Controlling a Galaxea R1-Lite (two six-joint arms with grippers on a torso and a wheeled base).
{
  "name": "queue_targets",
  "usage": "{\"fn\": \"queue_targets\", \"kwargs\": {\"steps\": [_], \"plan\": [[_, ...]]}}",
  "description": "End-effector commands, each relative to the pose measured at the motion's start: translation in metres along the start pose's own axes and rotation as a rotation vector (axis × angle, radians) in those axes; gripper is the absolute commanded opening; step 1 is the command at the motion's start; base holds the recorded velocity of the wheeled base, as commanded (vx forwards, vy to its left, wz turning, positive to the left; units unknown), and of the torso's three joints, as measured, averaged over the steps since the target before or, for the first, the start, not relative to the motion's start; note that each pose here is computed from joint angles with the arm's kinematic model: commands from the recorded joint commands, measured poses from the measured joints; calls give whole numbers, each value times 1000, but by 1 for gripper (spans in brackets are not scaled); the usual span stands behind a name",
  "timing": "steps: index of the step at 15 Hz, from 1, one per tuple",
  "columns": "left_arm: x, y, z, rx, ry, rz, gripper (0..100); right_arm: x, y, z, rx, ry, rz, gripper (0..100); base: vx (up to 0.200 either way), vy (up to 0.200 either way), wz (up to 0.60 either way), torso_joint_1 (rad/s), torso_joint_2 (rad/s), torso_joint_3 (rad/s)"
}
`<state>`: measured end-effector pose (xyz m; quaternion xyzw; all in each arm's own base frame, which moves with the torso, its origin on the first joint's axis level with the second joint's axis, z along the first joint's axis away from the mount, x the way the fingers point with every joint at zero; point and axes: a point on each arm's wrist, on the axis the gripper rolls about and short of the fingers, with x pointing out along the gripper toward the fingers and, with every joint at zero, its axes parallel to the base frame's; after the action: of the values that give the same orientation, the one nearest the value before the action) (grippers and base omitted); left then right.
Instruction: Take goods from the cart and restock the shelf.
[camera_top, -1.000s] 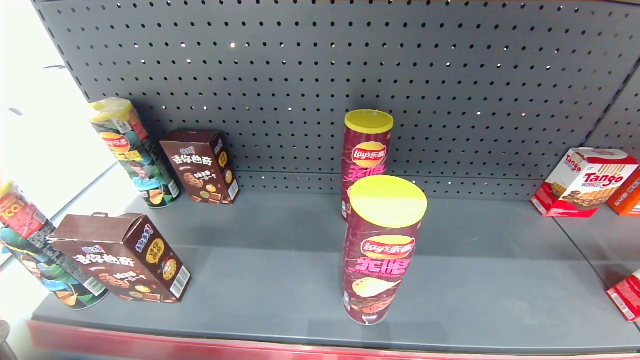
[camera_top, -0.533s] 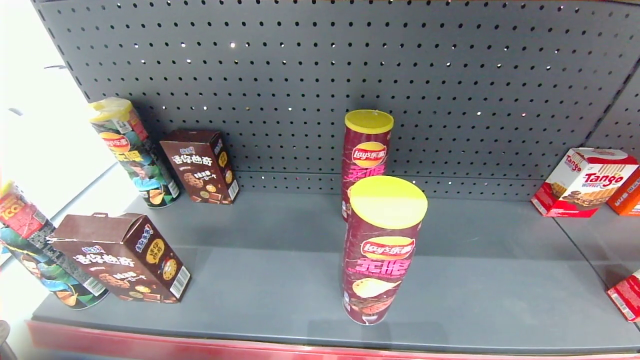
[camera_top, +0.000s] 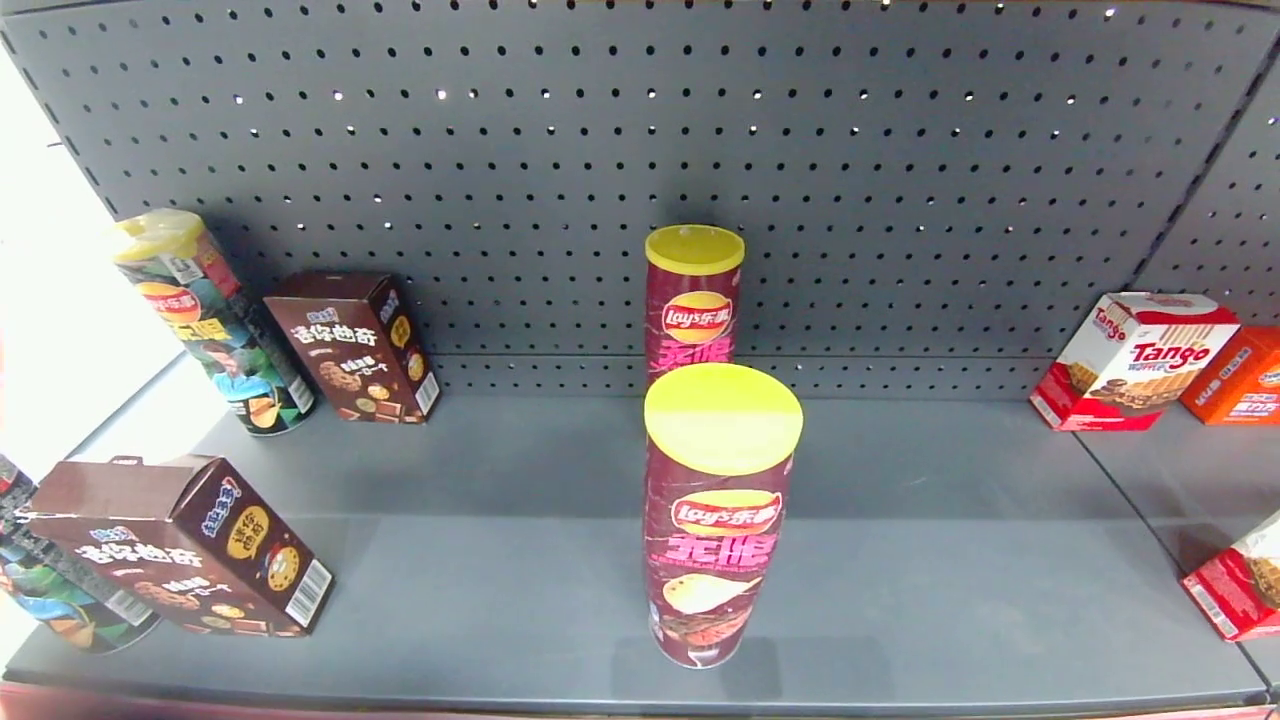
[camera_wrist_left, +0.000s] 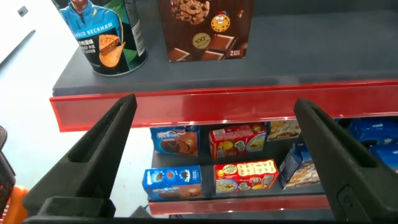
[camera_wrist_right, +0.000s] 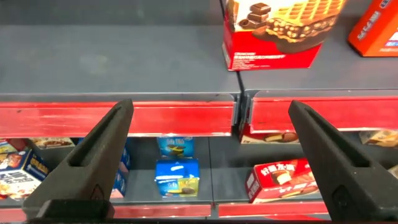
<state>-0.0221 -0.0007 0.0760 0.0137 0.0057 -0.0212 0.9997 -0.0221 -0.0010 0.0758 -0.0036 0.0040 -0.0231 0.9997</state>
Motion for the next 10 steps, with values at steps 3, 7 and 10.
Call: {"fn": "queue_targets", "kwargs": {"steps": [3, 7, 10], "plan": [[0, 0, 0, 3, 2, -1, 100, 0, 0, 0, -1, 3, 0, 100, 0, 0, 0, 0, 0, 0], [0, 0, -1, 17, 2, 13, 100, 0, 0, 0, -1, 3, 0, 100, 0, 0, 0, 0, 0, 0], [0, 0, -1, 20, 2, 15, 100, 0, 0, 0, 1, 3, 0, 100, 0, 0, 0, 0, 0, 0]]}}
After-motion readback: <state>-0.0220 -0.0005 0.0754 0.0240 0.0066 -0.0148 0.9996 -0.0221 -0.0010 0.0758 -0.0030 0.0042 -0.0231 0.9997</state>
